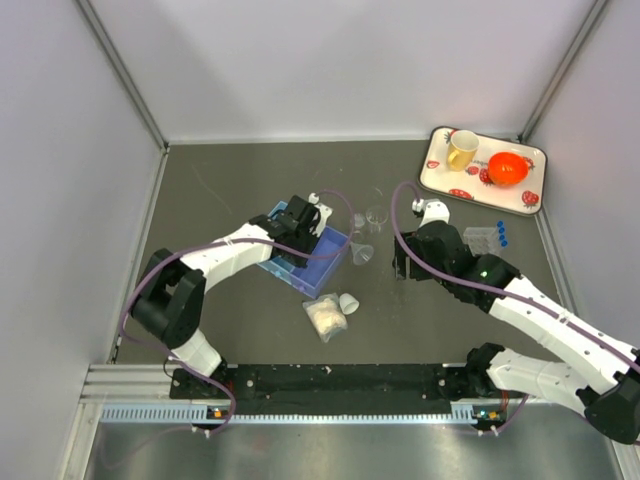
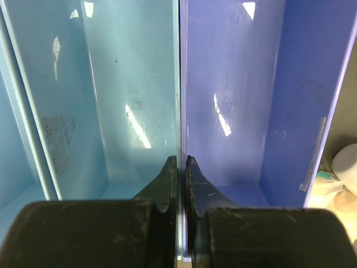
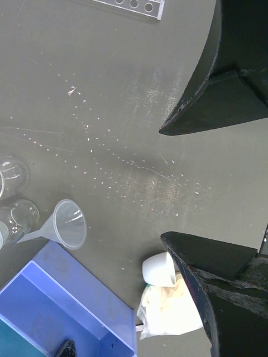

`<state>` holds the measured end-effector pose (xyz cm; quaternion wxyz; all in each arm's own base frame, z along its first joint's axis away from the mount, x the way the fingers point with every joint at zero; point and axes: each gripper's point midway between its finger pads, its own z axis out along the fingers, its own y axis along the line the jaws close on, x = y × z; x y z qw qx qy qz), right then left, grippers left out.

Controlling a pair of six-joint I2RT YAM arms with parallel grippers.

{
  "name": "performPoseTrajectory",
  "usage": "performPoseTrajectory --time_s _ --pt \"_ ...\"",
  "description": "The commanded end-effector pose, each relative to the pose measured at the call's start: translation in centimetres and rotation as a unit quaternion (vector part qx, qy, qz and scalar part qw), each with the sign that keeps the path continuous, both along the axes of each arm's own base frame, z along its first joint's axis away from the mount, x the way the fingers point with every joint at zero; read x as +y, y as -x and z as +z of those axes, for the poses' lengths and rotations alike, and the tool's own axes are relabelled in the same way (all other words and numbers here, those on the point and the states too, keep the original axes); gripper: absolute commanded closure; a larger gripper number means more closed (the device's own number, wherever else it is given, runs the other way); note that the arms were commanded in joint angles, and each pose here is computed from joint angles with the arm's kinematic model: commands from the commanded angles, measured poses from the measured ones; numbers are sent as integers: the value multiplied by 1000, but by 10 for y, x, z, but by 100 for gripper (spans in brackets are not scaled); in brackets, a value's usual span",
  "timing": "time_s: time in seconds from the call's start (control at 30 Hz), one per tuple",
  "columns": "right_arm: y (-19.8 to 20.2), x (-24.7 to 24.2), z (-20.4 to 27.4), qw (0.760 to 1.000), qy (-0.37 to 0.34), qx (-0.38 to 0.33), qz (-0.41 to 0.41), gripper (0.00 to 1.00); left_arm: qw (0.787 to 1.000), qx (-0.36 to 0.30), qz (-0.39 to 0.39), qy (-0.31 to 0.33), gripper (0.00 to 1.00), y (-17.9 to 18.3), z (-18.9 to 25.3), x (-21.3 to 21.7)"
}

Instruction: Organize the chemistry lab equipment

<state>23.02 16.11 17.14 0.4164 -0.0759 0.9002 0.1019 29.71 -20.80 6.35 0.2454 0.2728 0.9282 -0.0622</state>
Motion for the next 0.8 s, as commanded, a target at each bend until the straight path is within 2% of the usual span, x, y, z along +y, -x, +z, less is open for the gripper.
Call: performPoseTrajectory --time_s 0.0,0.1,0.13,0.2,0.23,0.43,0.47,0.5,0.53,0.67,0.77 --pt "-1 7 12 1000 -16 -19 15 29 999 -4 -33 28 100 6 6 -12" --pt "-2 8 13 1000 -12 -19 15 29 999 -5 -20 32 93 3 7 -13" --pt "-4 7 12 1000 -8 -19 12 29 999 -7 -16 36 85 1 9 -15" --pt "-7 7 14 1000 -1 -22 9 29 999 -21 3 27 75 -5 13 -11" --pt "-10 8 12 1000 5 -20 9 29 999 -29 11 24 66 -9 17 -10" --pt "-21 15 19 1000 15 -22 8 27 998 -46 18 31 50 -15 36 -10" --pt "-24 18 22 1000 13 -23 7 27 998 -47 21 28 32 -15 38 -8" --pt "-26 19 24 1000 16 -25 7 27 998 -49 24 29 4 -15 42 -6" --pt "-28 19 27 999 16 -29 6 27 998 -53 26 32 1 -17 48 -6" --pt "-46 19 41 999 24 -42 -10 25 996 -74 33 37 1 -17 76 -2" --pt "-68 9 44 998 26 -39 -41 24 991 -114 45 46 1 -23 113 4"
